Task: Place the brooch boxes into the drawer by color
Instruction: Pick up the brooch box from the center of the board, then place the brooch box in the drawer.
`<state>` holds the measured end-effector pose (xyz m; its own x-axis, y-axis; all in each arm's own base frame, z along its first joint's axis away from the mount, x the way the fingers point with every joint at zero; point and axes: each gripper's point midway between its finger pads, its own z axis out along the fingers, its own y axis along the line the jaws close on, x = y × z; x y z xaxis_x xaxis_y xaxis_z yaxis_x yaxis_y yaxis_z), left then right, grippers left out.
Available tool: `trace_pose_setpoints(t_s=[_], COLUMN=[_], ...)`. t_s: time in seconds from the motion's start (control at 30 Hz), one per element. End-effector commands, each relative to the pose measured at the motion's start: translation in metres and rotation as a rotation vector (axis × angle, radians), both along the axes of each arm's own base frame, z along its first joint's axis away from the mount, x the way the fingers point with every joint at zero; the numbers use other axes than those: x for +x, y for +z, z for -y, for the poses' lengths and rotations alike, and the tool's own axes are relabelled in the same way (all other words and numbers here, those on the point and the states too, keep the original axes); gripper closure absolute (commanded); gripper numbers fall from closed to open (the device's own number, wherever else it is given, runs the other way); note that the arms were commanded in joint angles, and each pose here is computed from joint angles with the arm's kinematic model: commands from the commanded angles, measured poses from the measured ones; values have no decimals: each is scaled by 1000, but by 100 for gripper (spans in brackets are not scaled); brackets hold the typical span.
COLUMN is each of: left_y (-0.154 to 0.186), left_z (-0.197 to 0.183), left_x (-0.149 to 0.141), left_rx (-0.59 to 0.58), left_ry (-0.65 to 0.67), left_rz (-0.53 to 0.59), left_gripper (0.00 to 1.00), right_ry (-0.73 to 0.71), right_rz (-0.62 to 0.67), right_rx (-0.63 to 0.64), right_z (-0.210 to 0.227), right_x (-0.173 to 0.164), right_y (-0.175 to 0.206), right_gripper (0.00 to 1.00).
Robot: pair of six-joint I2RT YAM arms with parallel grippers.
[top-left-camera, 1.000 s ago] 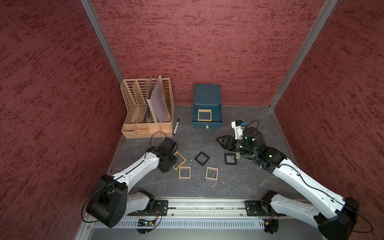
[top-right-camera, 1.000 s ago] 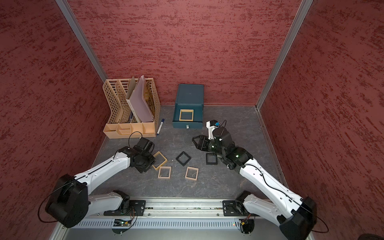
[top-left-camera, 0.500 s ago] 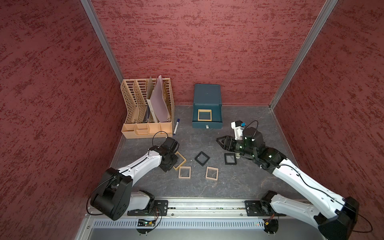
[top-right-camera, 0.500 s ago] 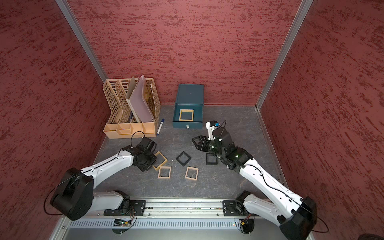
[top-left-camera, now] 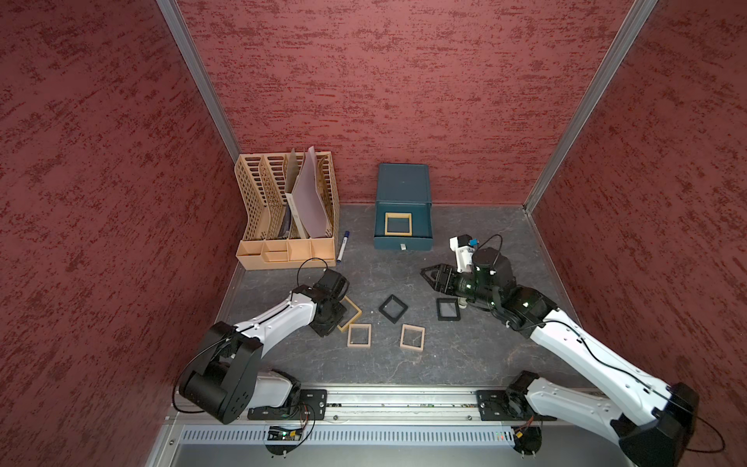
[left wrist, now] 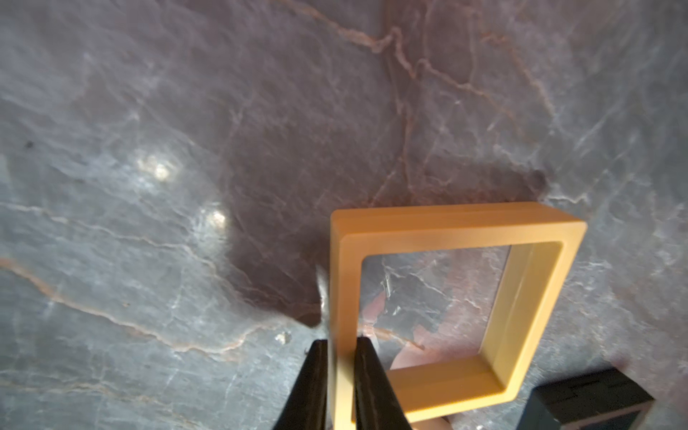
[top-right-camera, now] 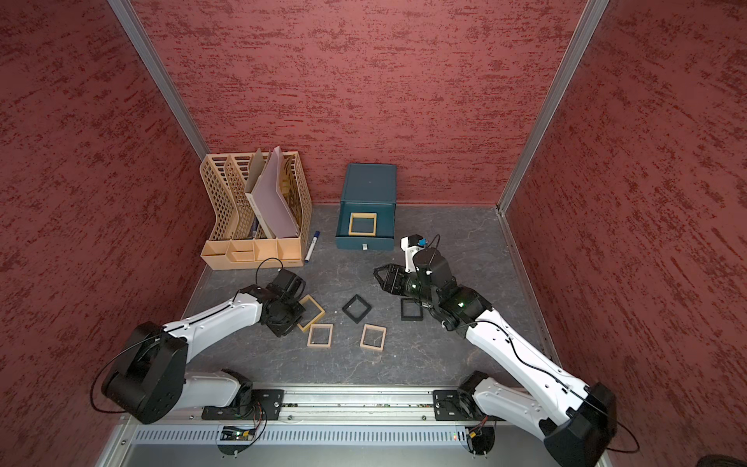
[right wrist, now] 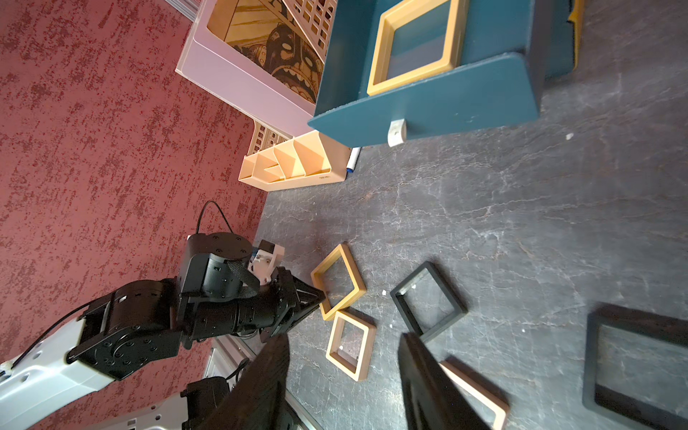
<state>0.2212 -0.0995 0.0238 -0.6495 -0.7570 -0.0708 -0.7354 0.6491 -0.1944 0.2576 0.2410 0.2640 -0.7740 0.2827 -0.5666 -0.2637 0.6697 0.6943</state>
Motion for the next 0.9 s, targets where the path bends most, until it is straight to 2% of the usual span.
trace_pose_setpoints(t_s=[0.0, 0.37, 0.57, 0.87], left_y=[-3, 8, 26, 78], left_z=[-5, -7, -8, -9], left_x=[-1, -2, 4, 26], left_rx=[23, 64, 112, 191], left_ry=[11, -12, -77, -203], left_rz=[4, 26, 41, 112], left_gripper=[84, 100, 100, 100], right_ry=[19, 17, 14, 5], right_rz=[24, 19, 19, 7], right_rx=[17, 17, 16, 2], right_z=[-3, -3, -3, -1], right_x=[-5, -5, -4, -4], right_y=[8, 5, 5, 2], right_gripper=[48, 48, 48, 48])
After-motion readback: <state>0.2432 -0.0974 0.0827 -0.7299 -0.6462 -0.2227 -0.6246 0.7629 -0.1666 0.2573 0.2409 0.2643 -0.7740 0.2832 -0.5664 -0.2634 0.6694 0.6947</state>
